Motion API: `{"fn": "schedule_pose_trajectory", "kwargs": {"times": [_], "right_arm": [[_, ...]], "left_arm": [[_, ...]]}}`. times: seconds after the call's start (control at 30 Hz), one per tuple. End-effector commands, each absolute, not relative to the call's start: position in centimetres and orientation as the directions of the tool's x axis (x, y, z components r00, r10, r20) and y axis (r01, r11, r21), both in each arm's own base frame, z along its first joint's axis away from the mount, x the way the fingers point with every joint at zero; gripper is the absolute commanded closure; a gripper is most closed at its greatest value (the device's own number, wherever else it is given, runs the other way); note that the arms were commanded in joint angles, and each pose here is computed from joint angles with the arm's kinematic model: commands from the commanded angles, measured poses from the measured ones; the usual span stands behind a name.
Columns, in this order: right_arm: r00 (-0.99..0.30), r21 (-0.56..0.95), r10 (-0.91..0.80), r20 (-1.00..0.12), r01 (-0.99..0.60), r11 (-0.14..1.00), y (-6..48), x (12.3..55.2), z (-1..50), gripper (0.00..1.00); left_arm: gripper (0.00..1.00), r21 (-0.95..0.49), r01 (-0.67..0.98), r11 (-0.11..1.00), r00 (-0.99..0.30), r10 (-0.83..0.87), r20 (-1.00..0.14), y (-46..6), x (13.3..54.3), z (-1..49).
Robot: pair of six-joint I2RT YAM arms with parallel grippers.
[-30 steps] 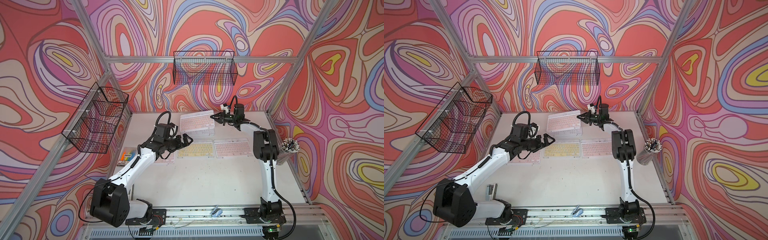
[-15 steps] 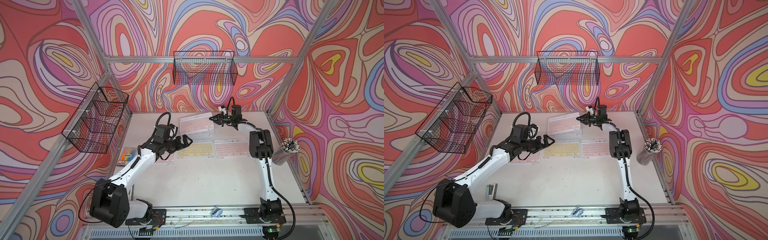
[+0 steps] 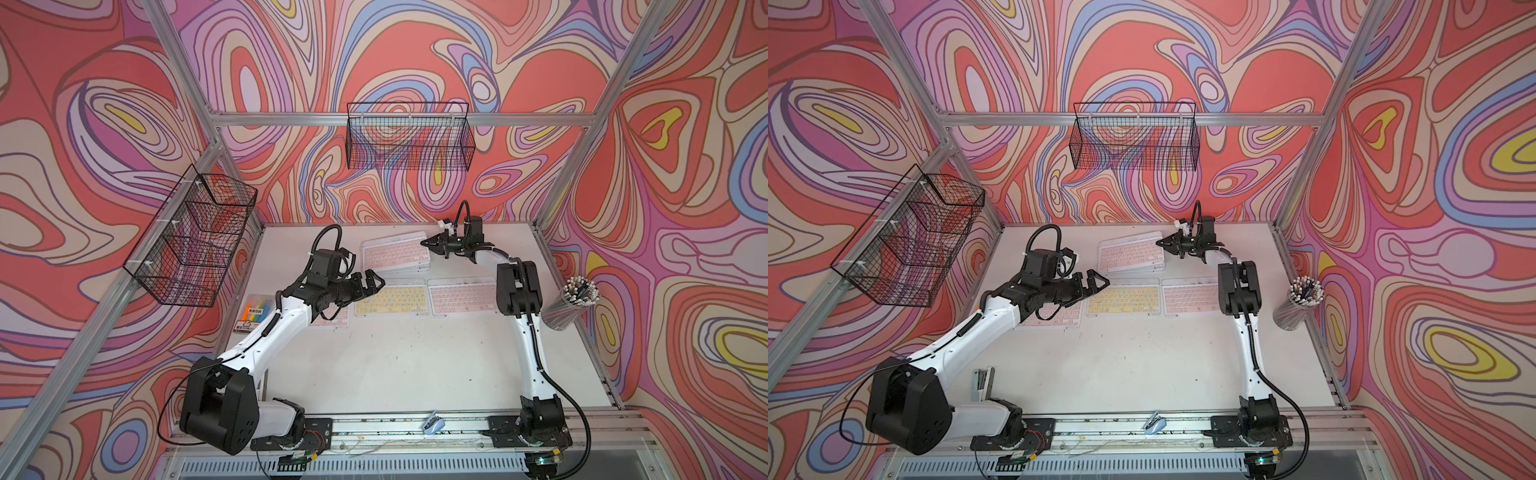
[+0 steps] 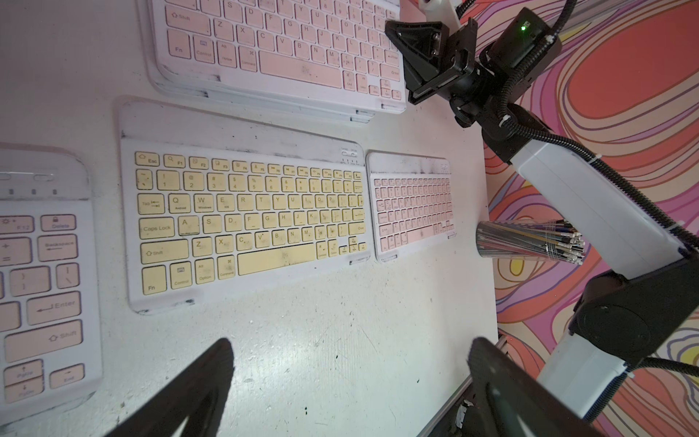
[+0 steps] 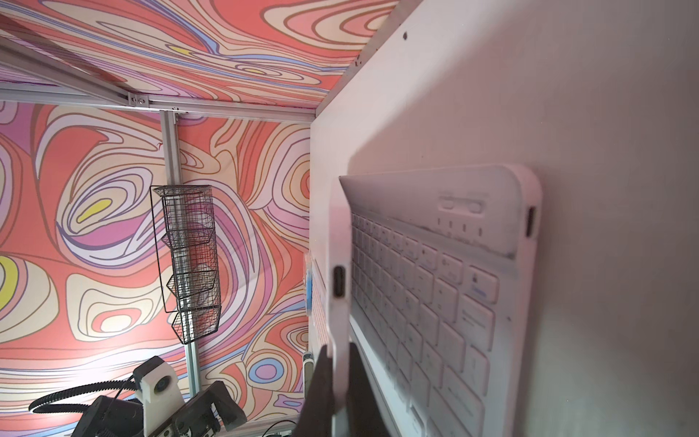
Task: Stack the numeric keypads
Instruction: Place the numeric keypad at the numeric keypad.
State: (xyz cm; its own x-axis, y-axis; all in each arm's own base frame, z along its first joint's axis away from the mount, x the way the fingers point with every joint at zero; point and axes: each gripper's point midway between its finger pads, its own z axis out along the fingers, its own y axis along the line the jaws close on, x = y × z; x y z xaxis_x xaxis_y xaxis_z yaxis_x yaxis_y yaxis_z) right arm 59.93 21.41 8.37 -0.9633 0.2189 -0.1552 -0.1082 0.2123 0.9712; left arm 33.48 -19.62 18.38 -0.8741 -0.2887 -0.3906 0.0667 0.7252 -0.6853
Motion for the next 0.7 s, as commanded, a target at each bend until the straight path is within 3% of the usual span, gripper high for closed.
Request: {"fn": "schedule_pose_trajectory", "kwargs": {"times": [0.0,0.17,0.43,0.67], "right_arm": [[-0.964,0.971,0.209,-0.166,-0.122,0.207,21.1,60.3,7.9,1.0],[-0.962,0.965,0.217,-0.165,-0.112,0.237,20.9,60.5,7.3,0.99],[-0.948,0.93,0.249,-0.199,-0.103,0.354,20.2,61.2,6.7,0.73],[-0.935,0.904,0.276,-0.225,-0.095,0.416,19.6,61.8,6.6,0.7]], "left_arm": [[0.0,-0.668,0.051,0.743,-0.881,-0.281,-0.38,-19.2,33.5,17.3],[0.0,-0.666,0.046,0.745,-0.883,-0.281,-0.376,-19.2,33.6,17.0],[0.0,-0.669,0.039,0.742,-0.89,-0.279,-0.361,-19.4,33.8,16.6],[0.01,-0.67,0.037,0.741,-0.894,-0.276,-0.354,-19.6,34.0,16.2]]}}
